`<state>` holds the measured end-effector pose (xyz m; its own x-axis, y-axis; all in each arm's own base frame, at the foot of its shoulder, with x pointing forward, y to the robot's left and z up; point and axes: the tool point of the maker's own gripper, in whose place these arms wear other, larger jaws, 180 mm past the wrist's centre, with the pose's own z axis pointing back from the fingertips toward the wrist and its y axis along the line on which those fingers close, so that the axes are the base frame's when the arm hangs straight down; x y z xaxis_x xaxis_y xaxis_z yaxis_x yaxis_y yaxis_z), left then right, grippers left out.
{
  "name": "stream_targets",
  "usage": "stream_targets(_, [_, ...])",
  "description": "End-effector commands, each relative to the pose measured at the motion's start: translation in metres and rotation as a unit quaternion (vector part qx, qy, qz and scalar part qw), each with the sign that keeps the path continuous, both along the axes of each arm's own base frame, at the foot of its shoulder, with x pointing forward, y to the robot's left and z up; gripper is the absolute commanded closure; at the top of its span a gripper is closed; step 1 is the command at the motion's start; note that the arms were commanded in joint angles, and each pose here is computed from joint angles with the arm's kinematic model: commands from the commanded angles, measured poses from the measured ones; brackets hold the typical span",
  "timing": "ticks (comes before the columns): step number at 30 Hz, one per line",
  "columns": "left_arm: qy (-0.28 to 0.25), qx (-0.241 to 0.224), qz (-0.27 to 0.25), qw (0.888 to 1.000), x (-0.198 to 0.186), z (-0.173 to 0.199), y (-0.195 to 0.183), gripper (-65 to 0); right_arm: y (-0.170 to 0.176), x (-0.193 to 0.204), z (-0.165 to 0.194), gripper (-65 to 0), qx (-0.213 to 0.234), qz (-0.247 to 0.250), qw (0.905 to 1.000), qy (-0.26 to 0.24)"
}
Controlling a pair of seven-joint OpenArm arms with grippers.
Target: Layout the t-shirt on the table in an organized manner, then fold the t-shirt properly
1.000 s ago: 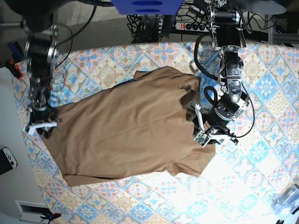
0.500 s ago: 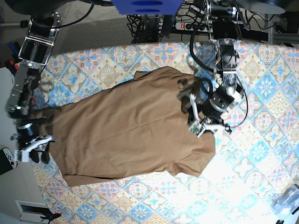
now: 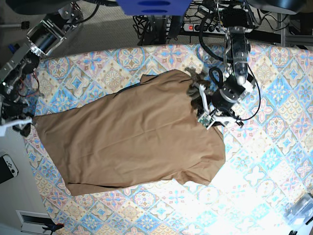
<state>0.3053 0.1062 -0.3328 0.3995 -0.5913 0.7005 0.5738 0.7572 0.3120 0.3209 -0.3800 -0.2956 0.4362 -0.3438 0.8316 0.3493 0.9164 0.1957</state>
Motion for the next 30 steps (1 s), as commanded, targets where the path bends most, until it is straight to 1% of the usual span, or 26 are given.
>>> stream_targets(1, [-0.025,-0.008,-0.005,1.0,0.005,0.015,-0.004,-21.7,-0.005,0.003,0.007,-22.9,0.0,-0.003,0.9999,-0.012])
stream_targets(4, [-0.028,-0.009,-0.006,1.0,0.004,0.017,-0.005,-21.7,-0.016,-0.006,-0.012,-22.9,0.027,-0.025,0.9993,0.003])
stream_targets(7, [-0.027,-0.008,-0.004,1.0,0.004,0.016,-0.004,-21.7,-0.016,-0.013,-0.04,-22.9,0.06,-0.034,0.9971,0.03])
stream_targets(9, [-0.027,-0.008,-0.003,1.0,0.004,0.016,-0.003,-21.7,-0.014,-0.018,-0.062,-22.9,0.085,-0.039,0.9945,0.048])
stream_targets(11, [-0.027,-0.008,-0.003,1.0,0.004,0.016,-0.003,-21.7,-0.009,-0.024,-0.088,-22.9,0.115,-0.042,0.9897,0.074])
stream_targets(12, [-0.027,-0.008,-0.003,1.0,0.004,0.016,-0.003,-21.7,-0.006,-0.022,-0.095,-22.9,0.129,-0.043,0.9877,0.078])
stream_targets(17, [-0.027,-0.008,-0.003,1.0,0.004,0.016,-0.003,-21.7,0.0,-0.011,-0.114,-22.9,0.166,-0.054,0.982,0.073])
stream_targets(23, [-0.027,-0.008,-0.003,1.0,0.004,0.016,-0.003,-21.7,0.012,-0.004,-0.139,-22.9,0.209,-0.064,0.9726,0.079])
stream_targets(27, [-0.017,-0.007,-0.002,1.0,-0.003,0.01,-0.002,-21.8,0.017,0.014,-0.14,-22.9,0.228,-0.066,0.9691,0.065])
stream_targets(30, [-0.016,-0.007,-0.002,1.0,-0.004,0.009,-0.002,-21.8,0.021,0.017,-0.147,-22.9,0.238,-0.071,0.9666,0.064])
